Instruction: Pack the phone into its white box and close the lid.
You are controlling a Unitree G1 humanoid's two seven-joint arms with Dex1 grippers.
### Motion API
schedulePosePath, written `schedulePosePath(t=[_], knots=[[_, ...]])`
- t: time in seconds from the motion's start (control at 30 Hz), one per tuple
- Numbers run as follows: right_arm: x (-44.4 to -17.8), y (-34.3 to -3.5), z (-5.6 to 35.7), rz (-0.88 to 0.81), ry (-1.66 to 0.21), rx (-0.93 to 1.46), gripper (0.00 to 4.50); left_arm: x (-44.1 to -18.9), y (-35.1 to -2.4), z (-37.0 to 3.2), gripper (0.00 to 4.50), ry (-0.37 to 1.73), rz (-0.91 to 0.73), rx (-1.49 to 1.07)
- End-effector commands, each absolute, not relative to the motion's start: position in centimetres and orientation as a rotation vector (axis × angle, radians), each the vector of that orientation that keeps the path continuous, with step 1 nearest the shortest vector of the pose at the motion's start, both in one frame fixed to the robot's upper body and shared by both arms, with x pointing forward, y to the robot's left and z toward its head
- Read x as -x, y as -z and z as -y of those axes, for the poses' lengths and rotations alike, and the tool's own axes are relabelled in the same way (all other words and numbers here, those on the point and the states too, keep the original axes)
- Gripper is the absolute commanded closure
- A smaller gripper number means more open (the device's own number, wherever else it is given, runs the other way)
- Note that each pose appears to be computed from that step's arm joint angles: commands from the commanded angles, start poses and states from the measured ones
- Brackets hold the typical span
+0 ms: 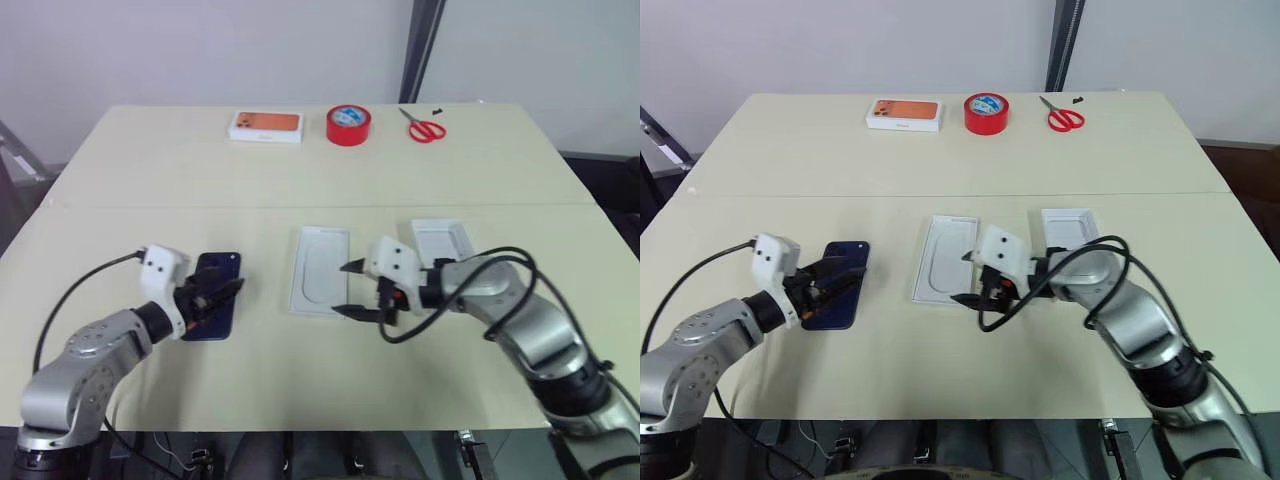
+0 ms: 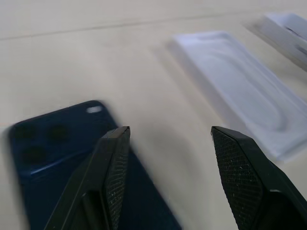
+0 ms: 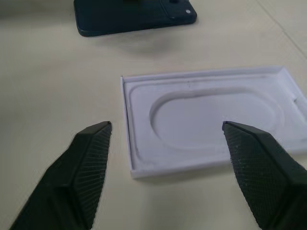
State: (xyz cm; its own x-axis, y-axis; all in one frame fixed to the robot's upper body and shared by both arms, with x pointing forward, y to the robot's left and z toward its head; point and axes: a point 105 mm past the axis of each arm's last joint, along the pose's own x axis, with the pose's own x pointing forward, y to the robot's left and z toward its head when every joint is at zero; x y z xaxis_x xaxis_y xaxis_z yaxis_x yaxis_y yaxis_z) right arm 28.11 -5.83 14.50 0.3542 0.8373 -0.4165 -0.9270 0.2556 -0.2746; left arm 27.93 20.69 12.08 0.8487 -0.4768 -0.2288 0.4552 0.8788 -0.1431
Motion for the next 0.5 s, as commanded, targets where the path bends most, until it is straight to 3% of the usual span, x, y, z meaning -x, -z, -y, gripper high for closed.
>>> schedulePosePath(t=[0.03,0.1,0.27,0.5], knots=[[-29.6,-15.4,3.4,-0.139,-1.179,0.507,1.12,-28.0,-13.1,-23.4,1.66,0.365,-0.245,0.139],[-30.2,-15.3,1.5,-0.145,-1.182,0.486,1.72,-27.8,-12.9,-25.0,1.66,0.293,-0.267,0.163],[-30.7,-14.5,-2.1,-0.136,-1.214,0.544,4.34,-27.5,-12.3,-27.4,1.66,0.173,-0.313,0.238],[-31.5,-13.2,-5.8,-0.143,-1.184,0.644,4.47,-26.9,-10.0,-28.2,1.66,0.094,-0.456,0.357]])
